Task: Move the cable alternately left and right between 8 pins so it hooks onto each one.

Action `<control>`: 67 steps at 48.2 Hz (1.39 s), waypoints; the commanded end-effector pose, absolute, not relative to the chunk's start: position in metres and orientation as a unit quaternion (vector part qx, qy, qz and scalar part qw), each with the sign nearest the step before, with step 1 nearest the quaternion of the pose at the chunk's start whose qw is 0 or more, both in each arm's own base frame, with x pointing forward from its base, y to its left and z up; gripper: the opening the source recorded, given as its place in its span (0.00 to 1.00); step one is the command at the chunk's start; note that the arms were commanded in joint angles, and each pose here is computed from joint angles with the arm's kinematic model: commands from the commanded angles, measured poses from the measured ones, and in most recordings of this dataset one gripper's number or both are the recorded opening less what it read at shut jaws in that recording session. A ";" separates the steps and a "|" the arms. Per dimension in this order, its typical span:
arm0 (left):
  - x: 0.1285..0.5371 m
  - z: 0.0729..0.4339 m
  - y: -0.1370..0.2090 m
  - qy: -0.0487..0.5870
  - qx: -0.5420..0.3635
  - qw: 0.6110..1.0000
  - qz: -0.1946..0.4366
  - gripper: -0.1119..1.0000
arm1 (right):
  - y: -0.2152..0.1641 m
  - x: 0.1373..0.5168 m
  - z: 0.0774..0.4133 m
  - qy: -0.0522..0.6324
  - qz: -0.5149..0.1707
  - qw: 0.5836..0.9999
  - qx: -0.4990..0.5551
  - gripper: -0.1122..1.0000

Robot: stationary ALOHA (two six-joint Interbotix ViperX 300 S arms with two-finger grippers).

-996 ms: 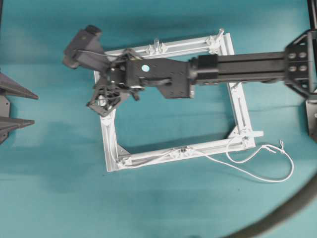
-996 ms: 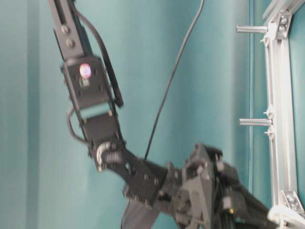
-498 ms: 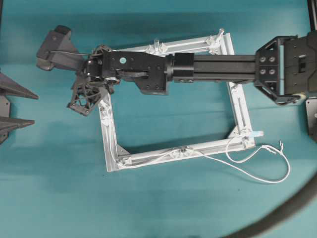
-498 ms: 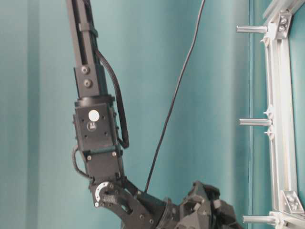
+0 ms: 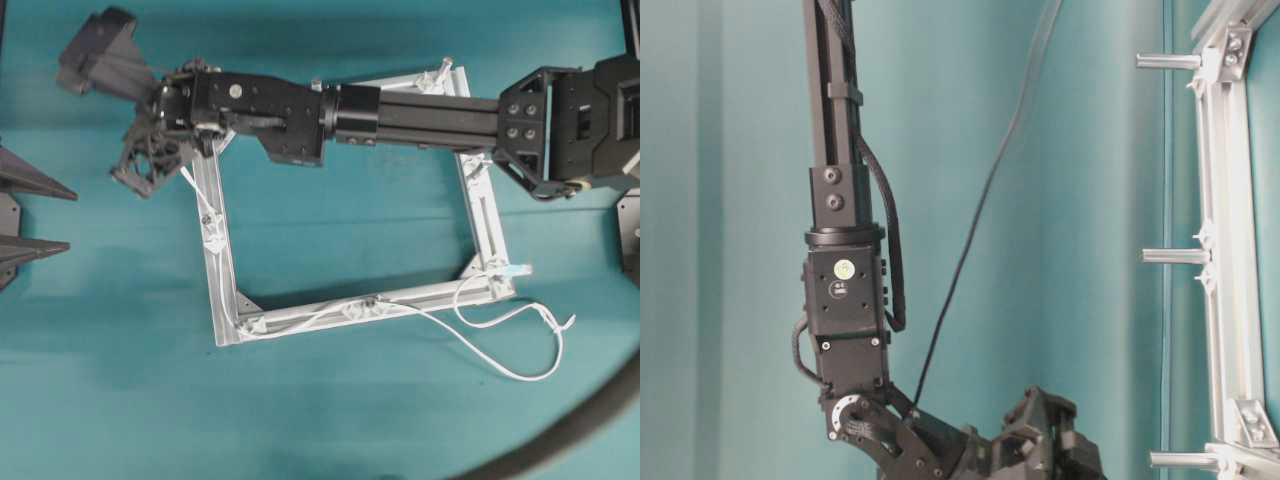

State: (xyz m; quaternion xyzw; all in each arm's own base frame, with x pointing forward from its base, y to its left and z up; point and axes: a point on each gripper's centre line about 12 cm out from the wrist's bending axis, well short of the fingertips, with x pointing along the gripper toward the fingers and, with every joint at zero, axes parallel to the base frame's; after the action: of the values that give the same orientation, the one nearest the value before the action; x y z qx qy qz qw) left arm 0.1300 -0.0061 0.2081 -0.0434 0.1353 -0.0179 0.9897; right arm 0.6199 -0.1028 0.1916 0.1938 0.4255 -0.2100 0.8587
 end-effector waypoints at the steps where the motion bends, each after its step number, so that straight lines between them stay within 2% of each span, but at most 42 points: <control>1: 0.132 0.219 -0.006 0.123 -0.042 0.991 -0.017 0.76 | -0.111 0.620 0.224 0.382 -0.237 0.868 0.211 0.25; 20: 0.132 0.219 -0.006 0.123 -0.042 0.991 -0.017 0.76 | -0.157 0.613 0.221 0.335 -0.312 0.840 0.292 0.25; 31: 0.132 0.219 -0.006 0.123 -0.042 0.991 -0.017 0.76 | -0.164 0.612 0.208 0.338 -0.335 0.828 0.298 0.25; 40: 0.132 0.219 -0.006 0.123 -0.042 0.991 -0.017 0.76 | -0.174 0.609 0.209 0.310 -0.371 0.809 0.335 0.25; 57: 0.132 0.219 -0.006 0.123 -0.042 0.991 -0.017 0.76 | -0.179 0.601 0.221 0.268 -0.448 0.798 0.301 0.25; 67: 0.132 0.219 -0.006 0.123 -0.042 0.991 -0.017 0.76 | -0.180 0.599 0.220 0.265 -0.461 0.794 0.295 0.25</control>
State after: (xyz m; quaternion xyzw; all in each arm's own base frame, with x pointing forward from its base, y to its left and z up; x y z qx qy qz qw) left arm 0.1299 -0.0059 0.2074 -0.0435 0.1360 -0.0171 0.9896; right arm 0.6010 -0.1784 0.1853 0.2921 0.2946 -0.4639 0.7828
